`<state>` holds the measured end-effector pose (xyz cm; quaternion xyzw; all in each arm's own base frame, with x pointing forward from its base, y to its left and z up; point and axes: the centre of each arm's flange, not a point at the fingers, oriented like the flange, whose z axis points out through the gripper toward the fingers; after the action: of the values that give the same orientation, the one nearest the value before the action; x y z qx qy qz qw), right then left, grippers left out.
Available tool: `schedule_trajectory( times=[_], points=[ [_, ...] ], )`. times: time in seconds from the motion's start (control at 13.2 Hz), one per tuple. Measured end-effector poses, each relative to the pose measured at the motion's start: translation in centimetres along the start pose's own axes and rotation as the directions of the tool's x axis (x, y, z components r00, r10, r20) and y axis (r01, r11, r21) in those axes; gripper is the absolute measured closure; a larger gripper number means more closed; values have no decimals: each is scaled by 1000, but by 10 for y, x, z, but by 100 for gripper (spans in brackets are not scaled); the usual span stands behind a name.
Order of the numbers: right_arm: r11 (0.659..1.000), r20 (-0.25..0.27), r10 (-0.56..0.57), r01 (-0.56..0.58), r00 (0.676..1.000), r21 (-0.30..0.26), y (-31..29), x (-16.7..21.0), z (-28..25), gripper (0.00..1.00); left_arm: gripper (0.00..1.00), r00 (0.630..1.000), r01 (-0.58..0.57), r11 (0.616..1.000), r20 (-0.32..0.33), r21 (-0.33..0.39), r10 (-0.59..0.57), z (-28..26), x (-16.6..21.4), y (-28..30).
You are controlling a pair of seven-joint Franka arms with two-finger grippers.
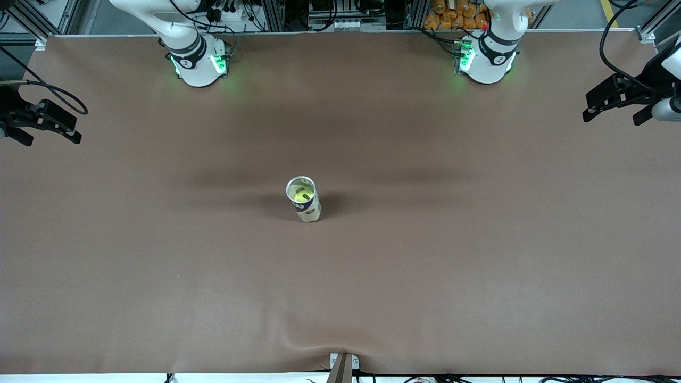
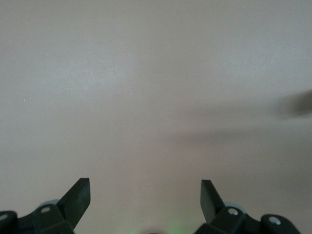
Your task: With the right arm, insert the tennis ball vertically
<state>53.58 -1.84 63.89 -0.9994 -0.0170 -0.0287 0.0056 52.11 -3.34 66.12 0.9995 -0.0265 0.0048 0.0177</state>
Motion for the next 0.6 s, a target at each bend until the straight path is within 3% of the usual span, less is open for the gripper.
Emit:
schedule_trajectory(
  times=[0.6],
  points=[
    [1000, 0, 0, 0, 1000, 0, 0, 0, 0, 0, 0, 997, 67, 998, 30, 3, -67, 3, -3, 11]
  ],
)
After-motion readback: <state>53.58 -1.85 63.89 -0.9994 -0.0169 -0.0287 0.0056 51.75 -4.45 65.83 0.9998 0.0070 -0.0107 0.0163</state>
